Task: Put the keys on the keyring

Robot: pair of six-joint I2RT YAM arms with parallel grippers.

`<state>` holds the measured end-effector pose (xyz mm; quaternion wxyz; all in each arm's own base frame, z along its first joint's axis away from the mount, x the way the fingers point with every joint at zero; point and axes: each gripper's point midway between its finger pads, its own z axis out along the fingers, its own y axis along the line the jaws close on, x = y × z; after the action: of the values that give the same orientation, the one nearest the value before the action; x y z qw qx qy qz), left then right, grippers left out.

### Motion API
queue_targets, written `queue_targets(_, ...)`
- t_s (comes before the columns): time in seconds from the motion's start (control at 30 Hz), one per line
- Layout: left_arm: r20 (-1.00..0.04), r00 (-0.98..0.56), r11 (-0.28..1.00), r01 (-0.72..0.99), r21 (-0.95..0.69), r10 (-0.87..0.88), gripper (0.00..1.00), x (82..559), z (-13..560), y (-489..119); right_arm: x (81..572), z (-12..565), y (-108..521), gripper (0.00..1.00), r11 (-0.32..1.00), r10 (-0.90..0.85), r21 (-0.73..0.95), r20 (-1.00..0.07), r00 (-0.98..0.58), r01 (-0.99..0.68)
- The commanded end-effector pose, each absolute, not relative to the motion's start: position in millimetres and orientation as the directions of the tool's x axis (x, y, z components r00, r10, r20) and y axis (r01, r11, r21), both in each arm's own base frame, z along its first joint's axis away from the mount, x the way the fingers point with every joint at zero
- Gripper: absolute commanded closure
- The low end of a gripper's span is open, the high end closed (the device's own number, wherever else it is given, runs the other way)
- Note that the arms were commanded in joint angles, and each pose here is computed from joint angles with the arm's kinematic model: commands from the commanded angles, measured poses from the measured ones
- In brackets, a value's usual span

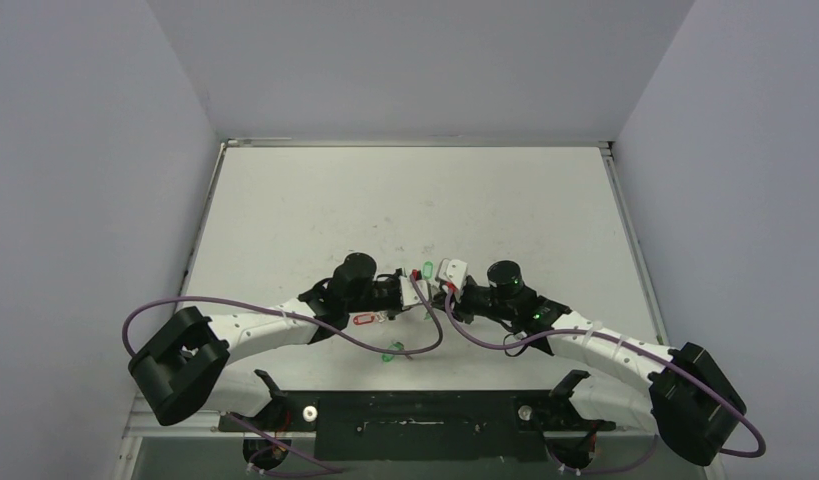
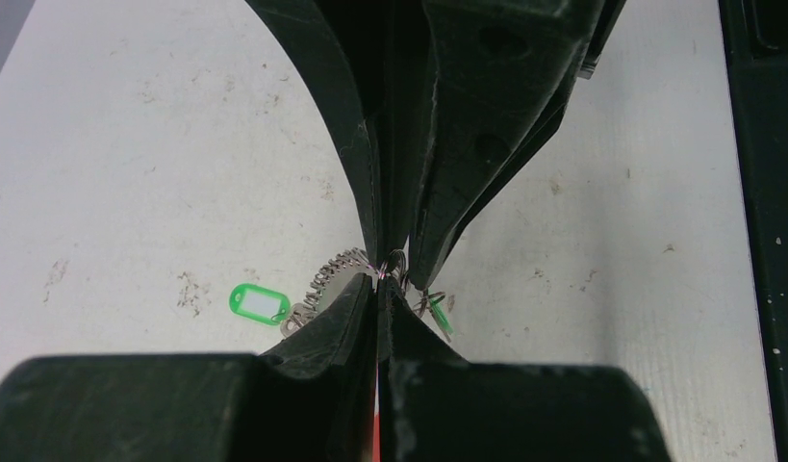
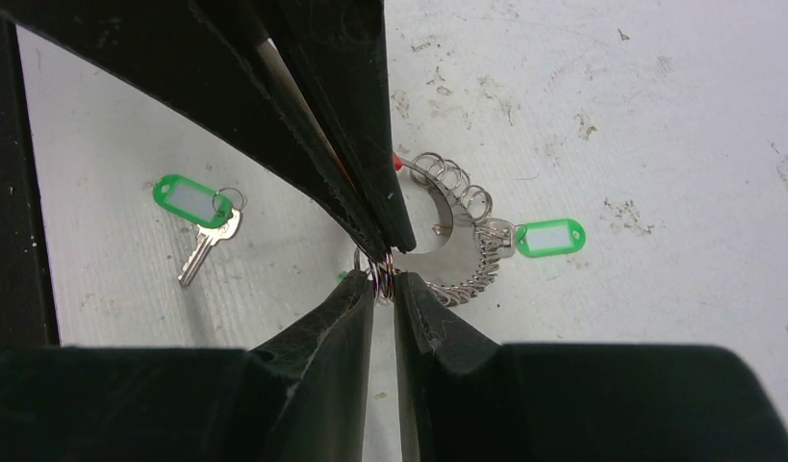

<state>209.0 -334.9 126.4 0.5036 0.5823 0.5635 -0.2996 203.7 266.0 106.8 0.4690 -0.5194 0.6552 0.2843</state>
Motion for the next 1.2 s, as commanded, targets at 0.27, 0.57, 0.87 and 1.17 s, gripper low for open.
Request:
queue_targets(0.27,-0.925,0.234,0.137,0.949,0.285,0.301,1.00,208.4,148.8,-339.7,211.8,133.6,269.6,1.00,0.317,-0.361,-0.194,-0.930,0.071,-0.928)
queue_targets(0.57,-0.927,0.228,0.151,0.947,0.282,0.299,1.00,210.0,149.5,-339.1,207.3,134.4,264.1,1.00,0.323,-0.355,-0.201,-0.931,0.079,-0.925)
queue_targets(0.87,-0.935,0.246,0.197,0.934,0.299,0.255,0.64,199.8,159.1,-320.9,196.4,142.5,267.3,1.00,0.265,-0.324,-0.218,-0.938,0.126,-0.939)
queue_targets(1.17,-0.940,0.301,0.203,0.922,0.330,0.158,0.64,173.9,176.7,-297.8,162.2,162.7,277.1,1.00,0.066,-0.223,-0.284,-0.938,0.264,-0.957)
